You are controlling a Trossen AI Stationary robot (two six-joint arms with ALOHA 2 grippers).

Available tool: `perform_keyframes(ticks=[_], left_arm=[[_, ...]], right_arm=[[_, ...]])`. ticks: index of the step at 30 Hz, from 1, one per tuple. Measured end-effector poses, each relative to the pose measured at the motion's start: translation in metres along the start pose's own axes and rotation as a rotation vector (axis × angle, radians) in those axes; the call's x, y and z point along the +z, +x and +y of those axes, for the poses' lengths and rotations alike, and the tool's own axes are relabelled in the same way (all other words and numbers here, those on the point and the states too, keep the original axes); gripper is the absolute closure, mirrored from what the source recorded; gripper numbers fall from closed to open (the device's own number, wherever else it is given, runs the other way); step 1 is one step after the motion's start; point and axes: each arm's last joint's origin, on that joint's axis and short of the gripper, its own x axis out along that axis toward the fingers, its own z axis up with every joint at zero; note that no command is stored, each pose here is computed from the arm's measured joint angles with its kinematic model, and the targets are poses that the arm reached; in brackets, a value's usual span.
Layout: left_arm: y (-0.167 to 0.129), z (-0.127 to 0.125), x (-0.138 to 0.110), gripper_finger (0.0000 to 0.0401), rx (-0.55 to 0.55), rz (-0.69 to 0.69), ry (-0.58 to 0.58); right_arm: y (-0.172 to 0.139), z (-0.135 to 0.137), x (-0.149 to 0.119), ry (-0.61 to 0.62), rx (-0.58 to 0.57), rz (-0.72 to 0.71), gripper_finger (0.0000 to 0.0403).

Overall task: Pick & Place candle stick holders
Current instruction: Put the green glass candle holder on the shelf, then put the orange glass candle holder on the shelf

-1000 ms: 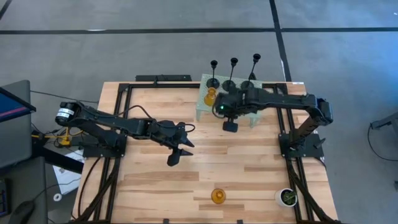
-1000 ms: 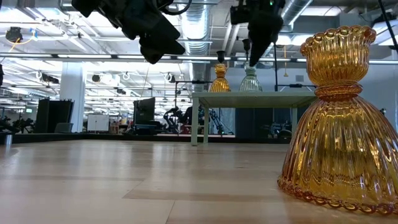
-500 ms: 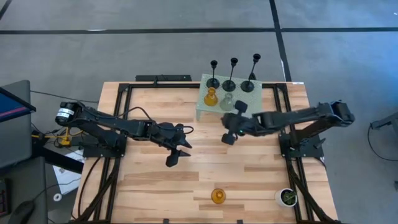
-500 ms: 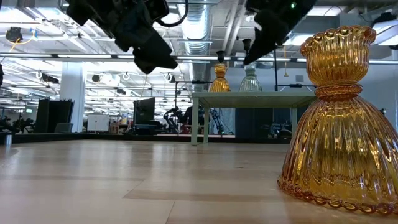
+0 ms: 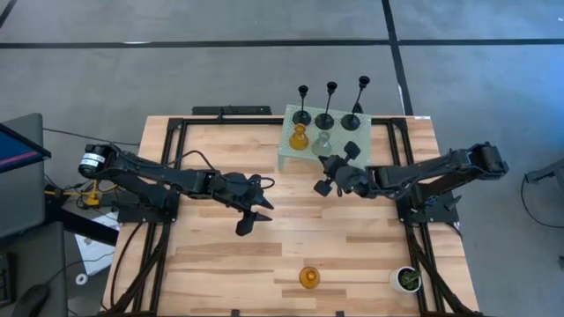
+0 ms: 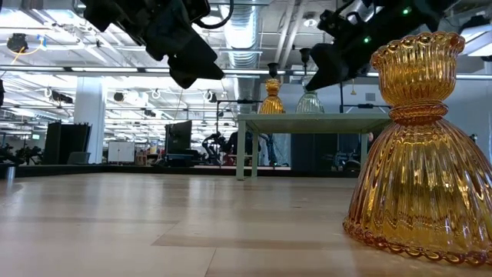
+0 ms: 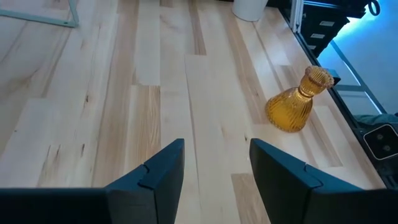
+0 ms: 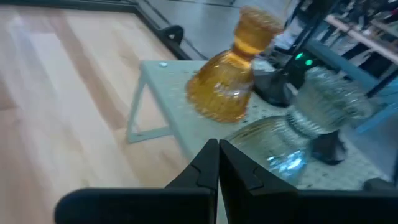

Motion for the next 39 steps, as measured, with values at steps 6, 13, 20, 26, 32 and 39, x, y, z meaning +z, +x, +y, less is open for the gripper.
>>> perform_keyframes(ticks=[6,13,20,26,32,39], left_arm=[[0.000,0.000,0.001,0.0219,-0.001,-0.006,0.001],[0.000,0.000,0.001,0.0219,-0.001,-0.007,0.002],[0.000,0.000,0.001,0.0219,-0.001,-0.007,0.002],[0.000,0.000,0.001,0.0219,-0.001,-0.007,0.001],[0.000,0.000,0.001,0.0219,-0.001,-0.008,0.001],[0.000,0.000,0.001,0.0219,0.000,-0.008,0.001]], right_arm=[[0.009,-0.009,0.003,-0.006,-0.027,-0.004,0.0403],[0.015,-0.016,0.003,0.008,-0.043,0.003,0.0403],[0.019,-0.021,0.003,0.011,-0.060,0.011,0.0403],[0.023,-0.026,0.003,0.020,-0.080,0.018,0.0403],[0.026,-0.029,0.003,0.017,-0.091,0.024,0.0403],[0.008,-0.020,0.010,0.017,0.012,-0.030,0.0403]])
